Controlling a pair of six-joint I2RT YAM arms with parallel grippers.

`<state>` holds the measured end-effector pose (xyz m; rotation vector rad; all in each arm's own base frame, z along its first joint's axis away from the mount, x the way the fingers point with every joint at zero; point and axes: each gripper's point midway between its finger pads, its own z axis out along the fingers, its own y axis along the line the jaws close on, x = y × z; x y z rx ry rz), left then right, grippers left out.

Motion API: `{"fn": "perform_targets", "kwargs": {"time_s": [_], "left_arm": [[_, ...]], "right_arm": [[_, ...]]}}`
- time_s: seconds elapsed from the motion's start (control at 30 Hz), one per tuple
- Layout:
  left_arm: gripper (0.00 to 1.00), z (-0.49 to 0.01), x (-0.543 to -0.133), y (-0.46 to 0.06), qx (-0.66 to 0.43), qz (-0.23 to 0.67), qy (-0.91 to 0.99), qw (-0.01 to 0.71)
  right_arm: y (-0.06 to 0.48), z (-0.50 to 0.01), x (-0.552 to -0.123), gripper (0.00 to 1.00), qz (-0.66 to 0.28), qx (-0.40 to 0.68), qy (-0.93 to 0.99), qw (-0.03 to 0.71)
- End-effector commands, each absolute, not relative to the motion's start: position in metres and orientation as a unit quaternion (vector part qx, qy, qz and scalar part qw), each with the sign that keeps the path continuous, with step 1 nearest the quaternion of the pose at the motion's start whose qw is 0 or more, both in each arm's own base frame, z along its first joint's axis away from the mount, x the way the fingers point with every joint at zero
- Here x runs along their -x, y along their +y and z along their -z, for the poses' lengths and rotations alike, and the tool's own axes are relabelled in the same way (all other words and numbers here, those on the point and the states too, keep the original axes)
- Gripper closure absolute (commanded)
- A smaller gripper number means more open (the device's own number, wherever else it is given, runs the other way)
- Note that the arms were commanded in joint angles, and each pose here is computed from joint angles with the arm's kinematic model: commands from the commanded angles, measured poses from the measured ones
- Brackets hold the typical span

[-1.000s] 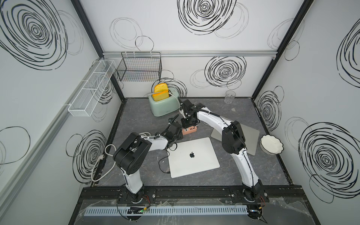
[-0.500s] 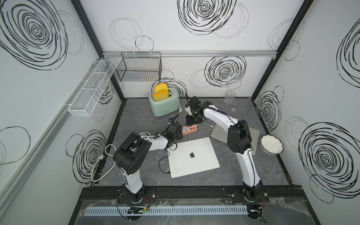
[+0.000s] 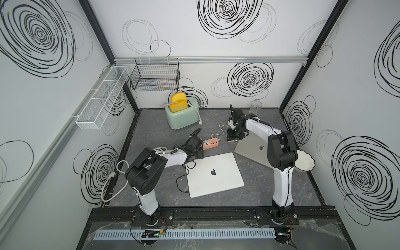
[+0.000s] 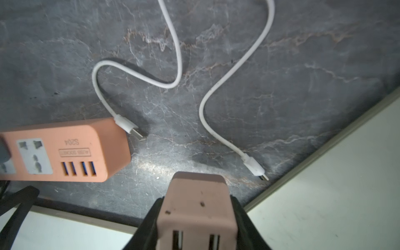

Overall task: Unplug the laptop charger
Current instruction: Place the plug at the center of the board.

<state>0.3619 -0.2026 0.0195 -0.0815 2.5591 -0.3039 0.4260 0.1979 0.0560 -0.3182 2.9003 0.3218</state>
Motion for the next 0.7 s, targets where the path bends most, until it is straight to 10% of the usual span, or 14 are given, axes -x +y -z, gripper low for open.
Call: {"fn": "perform_targets", "kwargs": {"time_s": [0.0,0.37,0.67], "left_arm": [[0.29,-0.006,-0.335,-0.199,0.008,0.105,0.970,0.221],[0.02,-0.054,-0.334,-0.216,-0.024,0.161,0.955,0.247],[0.02,-0.093,-0.326,-0.211,-0.038,0.197,0.943,0.265]], "right_arm": [[0.209,-0.054,-0.423,0.77,-0.114,0.138,0.978,0.104],[0.214,-0.045,-0.415,0.64,-0.120,0.147,0.978,0.090],[0.220,-0.057,-0.425,0.34,-0.125,0.149,0.975,0.106]]}}
